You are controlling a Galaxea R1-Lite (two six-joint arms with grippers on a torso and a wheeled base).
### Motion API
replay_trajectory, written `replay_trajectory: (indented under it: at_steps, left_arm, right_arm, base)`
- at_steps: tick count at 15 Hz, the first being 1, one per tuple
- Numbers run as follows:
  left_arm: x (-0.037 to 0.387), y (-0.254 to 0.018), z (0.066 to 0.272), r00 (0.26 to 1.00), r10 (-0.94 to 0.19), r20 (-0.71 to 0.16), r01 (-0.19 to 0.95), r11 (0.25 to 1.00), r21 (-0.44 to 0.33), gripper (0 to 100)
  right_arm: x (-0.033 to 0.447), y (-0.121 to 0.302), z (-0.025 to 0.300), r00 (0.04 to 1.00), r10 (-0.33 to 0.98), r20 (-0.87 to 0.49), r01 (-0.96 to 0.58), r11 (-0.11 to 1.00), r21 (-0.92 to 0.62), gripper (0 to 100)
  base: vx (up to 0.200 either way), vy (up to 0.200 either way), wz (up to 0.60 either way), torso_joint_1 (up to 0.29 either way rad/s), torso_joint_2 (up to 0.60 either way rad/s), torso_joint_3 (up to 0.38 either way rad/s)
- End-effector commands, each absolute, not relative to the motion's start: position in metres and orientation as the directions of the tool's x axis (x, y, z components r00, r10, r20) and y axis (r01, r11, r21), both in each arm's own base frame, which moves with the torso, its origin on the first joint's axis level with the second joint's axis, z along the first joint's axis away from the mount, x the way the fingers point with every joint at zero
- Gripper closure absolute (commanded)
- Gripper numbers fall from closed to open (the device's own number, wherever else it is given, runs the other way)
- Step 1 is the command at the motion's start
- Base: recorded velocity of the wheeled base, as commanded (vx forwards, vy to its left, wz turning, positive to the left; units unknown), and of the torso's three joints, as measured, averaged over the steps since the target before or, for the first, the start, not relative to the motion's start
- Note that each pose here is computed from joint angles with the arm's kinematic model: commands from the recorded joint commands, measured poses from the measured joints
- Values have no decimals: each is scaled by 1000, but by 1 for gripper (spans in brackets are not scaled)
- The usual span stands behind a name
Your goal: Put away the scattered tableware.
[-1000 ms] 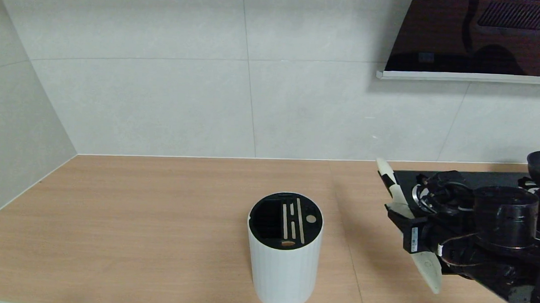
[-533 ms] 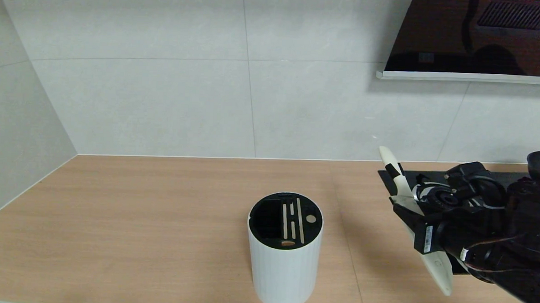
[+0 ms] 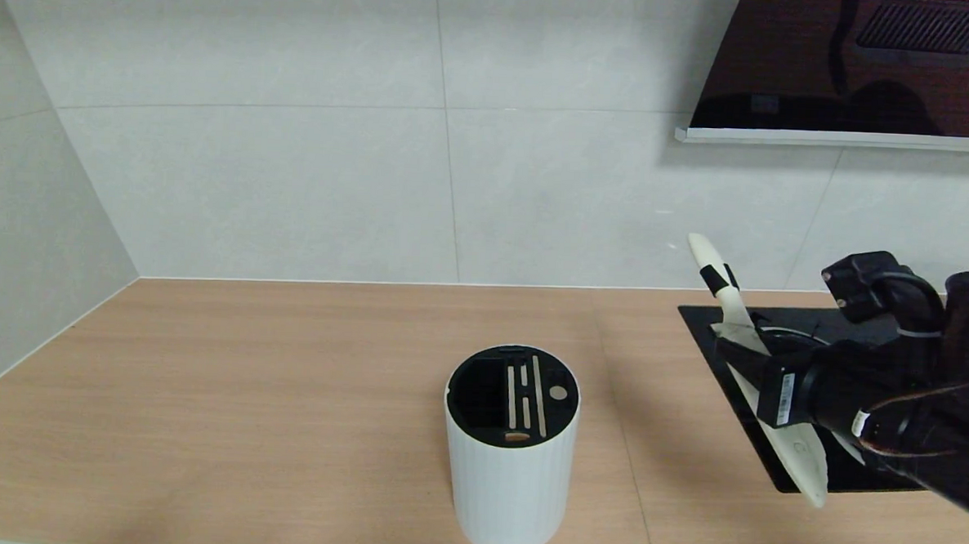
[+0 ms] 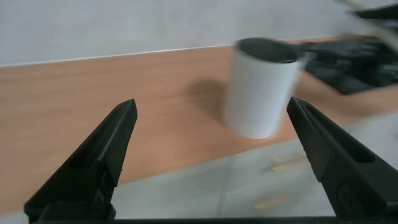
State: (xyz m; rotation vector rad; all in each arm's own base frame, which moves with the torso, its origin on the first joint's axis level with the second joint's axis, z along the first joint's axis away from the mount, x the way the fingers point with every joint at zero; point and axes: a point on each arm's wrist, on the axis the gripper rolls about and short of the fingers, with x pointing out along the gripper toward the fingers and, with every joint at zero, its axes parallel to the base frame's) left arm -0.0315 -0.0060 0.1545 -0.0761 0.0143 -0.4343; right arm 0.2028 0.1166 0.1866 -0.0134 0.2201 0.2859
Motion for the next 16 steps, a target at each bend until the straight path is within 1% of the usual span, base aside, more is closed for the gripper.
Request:
replay_trajectory:
  at_steps: [1, 3, 4, 5, 6, 7, 9, 10, 11, 12, 14, 15, 16]
  left_arm:
    - [3, -9, 197, 865, -490, -111, 476, 870, -127, 0]
    - [41, -13, 222, 852, -494, -175, 472, 868, -153, 0]
    - [59, -16, 229, 838, -510, -191, 486, 859, -161, 0]
    - [79, -21, 227, 801, -556, -223, 527, 831, -176, 0]
    - [94, -26, 225, 771, -593, -232, 566, 805, -178, 0]
    - [108, -30, 225, 753, -617, -227, 591, 787, -178, 0]
    - [126, -37, 226, 735, -642, -219, 616, 767, -181, 0]
    - [145, -45, 222, 717, -659, -225, 627, 752, -202, 0]
    - [154, -49, 217, 709, -667, -229, 630, 745, -217, 0]
    - [162, -56, 211, 688, -685, -238, 640, 728, -246, 0]
    - [170, -72, 205, 644, -734, -216, 662, 676, -324, 0]
    - [172, -84, 206, 612, -774, -161, 677, 619, -398, 0]
    - [173, -91, 209, 595, -797, -106, 683, 571, -456, 0]
  right_arm:
    - [210, 121, 203, 940, 285, -186, -285, 958, 27, 100]
    - [220, 129, 207, 930, 307, -202, -307, 951, 32, 100]
    - [225, 133, 210, 929, 313, -196, -313, 949, 34, 100]
    - [232, 137, 215, 931, 314, -186, -313, 949, 36, 100]
    - [236, 144, 221, 927, 326, -186, -325, 945, 36, 100]
    - [233, 157, 227, 909, 367, -196, -367, 929, 35, 100]
    - [229, 170, 224, 888, 402, -221, -402, 914, 50, 100]
    - [220, 186, 219, 865, 443, -236, -439, 896, 72, 100]
    - [217, 193, 217, 855, 459, -243, -453, 888, 83, 100]
    - [212, 200, 215, 844, 477, -245, -468, 878, 101, 100]
    - [204, 212, 214, 833, 495, -248, -481, 868, 121, 100]
    - [201, 219, 212, 829, 503, -244, -488, 864, 125, 100]
    - [198, 223, 212, 823, 519, -231, -501, 855, 135, 100]
  base:
    - [0, 0, 0, 0, 0, 0]
    - [0, 0, 0, 0, 0, 0]
    - [0, 0, 0, 0, 0, 0]
    - [0, 0, 0, 0, 0, 0]
    - [0, 0, 0, 0, 0, 0]
    - [0, 0, 0, 0, 0, 0]
    - [0, 0, 0, 0, 0, 0]
    - [0, 0, 0, 0, 0, 0]
    - [0, 0, 0, 0, 0, 0]
    - [0, 0, 0, 0, 0, 0]
    - [0, 0, 0, 0, 0, 0]
    - [0, 0, 0, 0, 0, 0]
    - [0, 0, 0, 0, 0, 0]
